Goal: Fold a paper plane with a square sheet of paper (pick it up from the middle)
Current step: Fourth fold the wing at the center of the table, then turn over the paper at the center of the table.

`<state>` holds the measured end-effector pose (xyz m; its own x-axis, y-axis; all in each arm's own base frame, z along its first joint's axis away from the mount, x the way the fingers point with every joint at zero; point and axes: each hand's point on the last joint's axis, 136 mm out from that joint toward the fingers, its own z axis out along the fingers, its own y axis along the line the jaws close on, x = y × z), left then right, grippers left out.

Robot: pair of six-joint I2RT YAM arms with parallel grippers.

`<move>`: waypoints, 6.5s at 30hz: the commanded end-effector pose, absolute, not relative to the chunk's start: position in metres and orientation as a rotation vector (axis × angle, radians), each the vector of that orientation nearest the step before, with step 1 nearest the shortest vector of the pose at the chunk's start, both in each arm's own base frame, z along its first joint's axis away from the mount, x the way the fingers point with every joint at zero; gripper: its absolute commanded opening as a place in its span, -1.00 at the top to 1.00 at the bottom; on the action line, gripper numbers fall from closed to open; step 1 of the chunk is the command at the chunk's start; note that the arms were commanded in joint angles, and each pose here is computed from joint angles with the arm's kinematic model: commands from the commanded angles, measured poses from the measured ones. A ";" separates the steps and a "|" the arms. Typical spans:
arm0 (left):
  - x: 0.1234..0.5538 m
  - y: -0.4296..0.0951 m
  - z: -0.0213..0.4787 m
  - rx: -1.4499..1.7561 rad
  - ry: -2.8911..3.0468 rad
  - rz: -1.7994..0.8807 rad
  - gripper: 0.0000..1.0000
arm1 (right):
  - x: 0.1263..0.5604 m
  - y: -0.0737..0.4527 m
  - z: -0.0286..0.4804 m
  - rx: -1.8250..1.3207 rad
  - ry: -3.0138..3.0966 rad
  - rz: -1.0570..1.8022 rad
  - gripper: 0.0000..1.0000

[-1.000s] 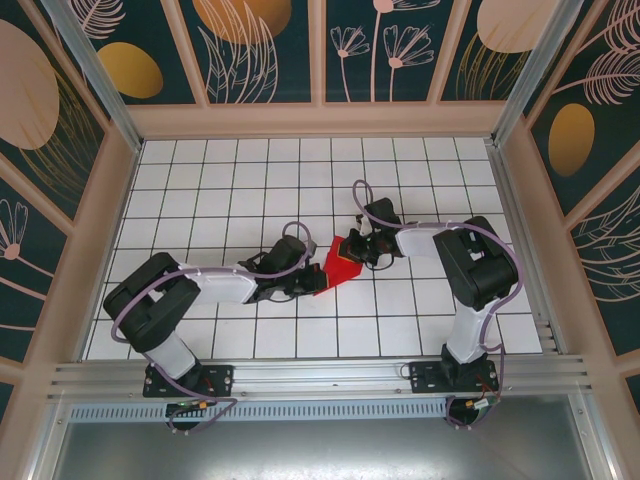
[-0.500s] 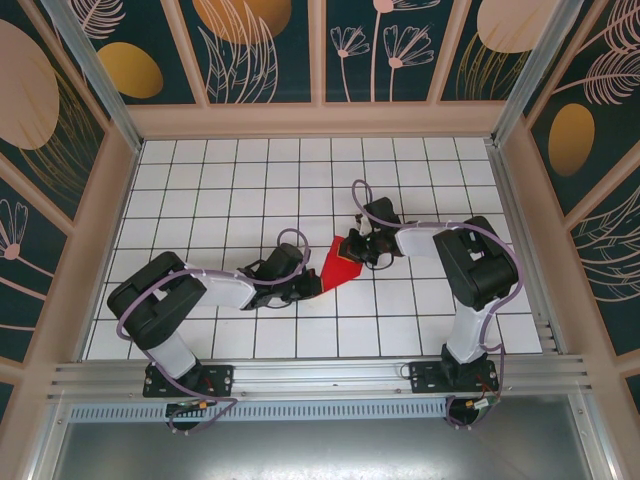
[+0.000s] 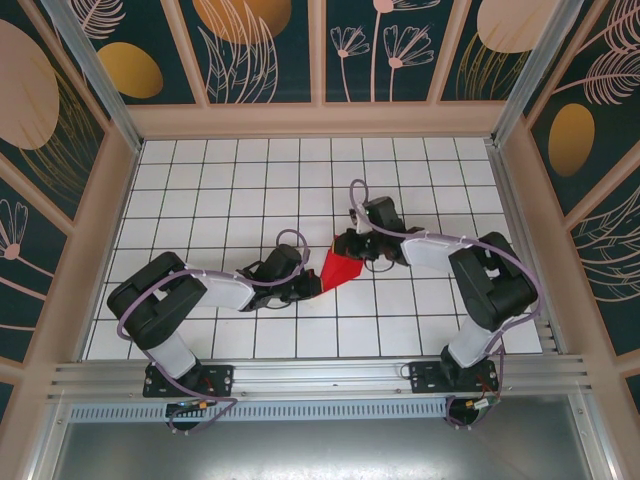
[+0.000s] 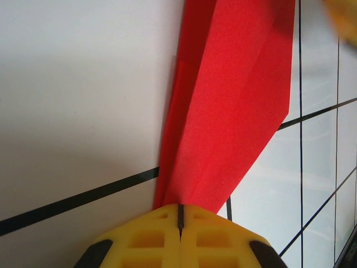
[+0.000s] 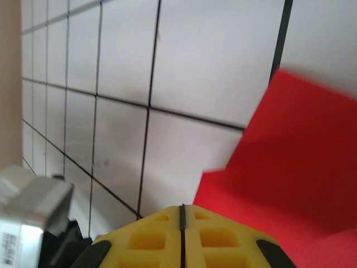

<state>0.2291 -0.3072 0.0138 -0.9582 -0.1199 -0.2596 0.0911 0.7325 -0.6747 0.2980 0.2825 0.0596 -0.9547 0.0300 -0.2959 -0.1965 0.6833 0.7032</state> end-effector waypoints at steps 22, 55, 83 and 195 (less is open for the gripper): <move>0.236 -0.310 0.032 -0.036 2.628 -1.050 0.91 | 0.263 0.280 -0.007 -0.119 2.835 1.058 0.96; 0.208 -0.280 -0.031 -0.114 2.850 -0.854 1.00 | 0.314 0.249 0.074 0.010 2.503 1.087 0.95; 0.217 -0.296 -0.011 -0.025 2.794 -0.924 1.00 | 0.393 0.179 0.048 0.297 2.537 0.885 0.95; 0.289 -0.306 0.126 -0.184 2.280 -1.540 -0.15 | 0.320 0.257 0.138 0.278 2.184 1.620 0.83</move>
